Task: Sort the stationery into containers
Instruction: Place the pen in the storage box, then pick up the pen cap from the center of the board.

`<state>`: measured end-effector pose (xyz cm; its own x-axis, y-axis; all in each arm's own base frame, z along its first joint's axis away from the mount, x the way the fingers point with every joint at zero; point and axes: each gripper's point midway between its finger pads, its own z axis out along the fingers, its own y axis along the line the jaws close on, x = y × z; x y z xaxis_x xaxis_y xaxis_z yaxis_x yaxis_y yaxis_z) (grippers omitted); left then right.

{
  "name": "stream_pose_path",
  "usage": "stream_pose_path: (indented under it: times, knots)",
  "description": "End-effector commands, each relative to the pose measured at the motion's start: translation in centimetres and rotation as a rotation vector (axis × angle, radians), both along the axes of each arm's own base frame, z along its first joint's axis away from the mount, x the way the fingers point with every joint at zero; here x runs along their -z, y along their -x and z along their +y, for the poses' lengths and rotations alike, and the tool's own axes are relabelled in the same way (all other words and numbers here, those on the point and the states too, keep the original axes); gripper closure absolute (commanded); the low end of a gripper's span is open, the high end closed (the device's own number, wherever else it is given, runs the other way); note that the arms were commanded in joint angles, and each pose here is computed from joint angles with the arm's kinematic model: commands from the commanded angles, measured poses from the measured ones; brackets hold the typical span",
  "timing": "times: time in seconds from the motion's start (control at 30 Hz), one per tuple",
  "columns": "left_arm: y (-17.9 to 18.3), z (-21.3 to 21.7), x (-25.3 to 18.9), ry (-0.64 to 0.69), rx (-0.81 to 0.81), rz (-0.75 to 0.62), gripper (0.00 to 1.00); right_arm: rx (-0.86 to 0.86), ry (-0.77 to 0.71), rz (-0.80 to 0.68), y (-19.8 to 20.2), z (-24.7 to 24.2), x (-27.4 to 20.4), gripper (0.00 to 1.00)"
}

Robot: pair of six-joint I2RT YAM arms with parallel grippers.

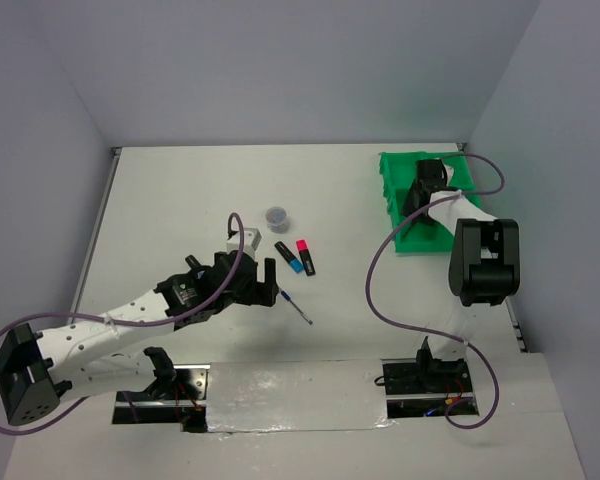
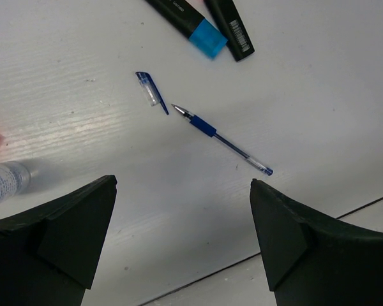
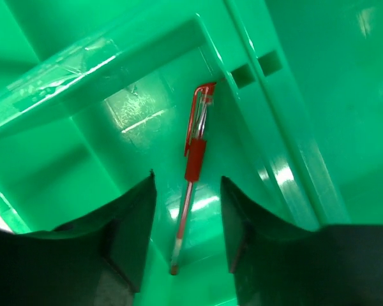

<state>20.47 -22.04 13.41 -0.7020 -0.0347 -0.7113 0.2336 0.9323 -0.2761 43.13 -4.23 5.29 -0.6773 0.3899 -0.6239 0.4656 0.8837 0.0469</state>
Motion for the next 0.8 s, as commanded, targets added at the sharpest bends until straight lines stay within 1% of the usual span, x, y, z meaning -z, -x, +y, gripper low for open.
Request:
stream_pose_path:
  times: [0.0,0.2,0.27,0.3,0.33,0.37,0.4,0.47,0.5,0.57,0.6,0.67,0.7,0.77]
  knots:
    - [-0.1,-0.1,-0.5,0.044,-0.014,-0.011,0.02,0.003,-0.002,-0.085,-2.1,-0.2,-2.4,0.44]
    - [0.3,0.4,0.1,0.041,-0.028,0.001,0.02,-0.029,-0.035,-0.108,-2.0,0.6,-4.2,0.38]
    - [0.3,0.9,0.3,0.033,-0.058,0.01,0.01,-0.053,-0.057,-0.146,-1.6,1.3,-6.2,0.36]
    - [0.0,1.4,0.3,0.02,-0.088,0.005,0.01,-0.066,-0.062,-0.194,-1.3,1.6,-8.4,0.33]
    - [0.0,1.6,0.4,0.023,-0.124,0.016,0.01,-0.076,-0.064,-0.209,-0.8,1.8,-9.1,0.31]
    - [0.0,2.0,0.5,0.008,-0.147,0.025,0.01,-0.083,-0.059,-0.225,-0.4,2.1,-10.1,0.31]
    - [-0.3,2.4,0.5,0.008,-0.193,0.026,0.01,-0.092,-0.049,-0.279,0.3,2.2,-12.5,0.29]
    - [-0.5,3.1,0.9,-0.02,-0.243,0.047,0.01,-0.114,-0.043,-0.32,1.3,2.9,-14.6,0.26]
    - [-0.9,3.4,1.4,-0.027,-0.284,0.061,0.01,-0.155,-0.033,-0.371,2.2,4.3,-16.7,0.26]
    - [-1.2,3.5,1.3,-0.027,-0.322,0.073,0.01,-0.206,-0.019,-0.396,3.6,6.0,-18.1,0.25]
    - [-1.5,3.4,1.3,-0.021,-0.338,0.076,0.01,-0.281,-0.005,-0.417,4.9,8.6,-18.9,0.25]
    - [-2.1,3.3,1.2,-0.022,-0.368,0.072,0.01,-0.39,-0.009,-0.408,6.7,11.9,-18.8,0.24]
    - [-2.4,3.2,1.3,-0.026,-0.377,0.073,0.01,-0.537,-0.042,-0.39,8.6,15.8,-17.9,0.24]
    - [-3.1,2.9,0.7,-0.013,-0.394,0.074,0.01,-0.661,-0.077,-0.331,10.9,18.9,-16.1,0.24]
